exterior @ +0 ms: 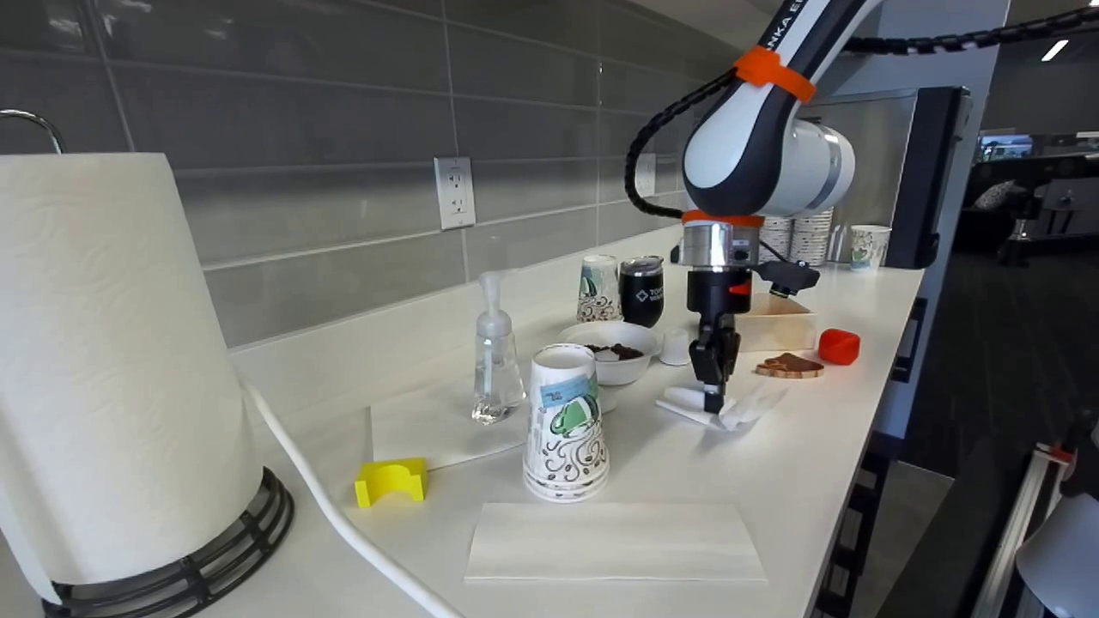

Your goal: Use the tissue to wipe the table

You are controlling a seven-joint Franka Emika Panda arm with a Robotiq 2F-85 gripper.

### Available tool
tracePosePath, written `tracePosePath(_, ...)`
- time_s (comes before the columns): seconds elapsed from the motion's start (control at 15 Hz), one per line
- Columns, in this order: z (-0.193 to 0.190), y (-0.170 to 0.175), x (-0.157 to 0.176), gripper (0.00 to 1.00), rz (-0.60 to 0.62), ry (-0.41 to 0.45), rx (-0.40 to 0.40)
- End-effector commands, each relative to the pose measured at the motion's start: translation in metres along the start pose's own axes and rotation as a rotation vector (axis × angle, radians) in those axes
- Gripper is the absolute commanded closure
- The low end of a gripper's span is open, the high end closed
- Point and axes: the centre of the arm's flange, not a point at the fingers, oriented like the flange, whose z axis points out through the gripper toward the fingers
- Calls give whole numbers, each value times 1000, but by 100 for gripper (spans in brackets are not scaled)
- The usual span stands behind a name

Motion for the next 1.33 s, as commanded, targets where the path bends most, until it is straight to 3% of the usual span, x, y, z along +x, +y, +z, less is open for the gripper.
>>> tracePosePath(0.0,32,-39,-6,100,-124,-39,40)
tracePosePath(0.33,40,-71,-16,100,-257,-140,30)
tracePosePath(0.67,42,-57,-25,100,-159,-289,-15)
tracePosePath(0.93,31,-28,-24,100,-51,-218,-91)
tracePosePath(1.27,7,23,-14,100,88,-97,-102)
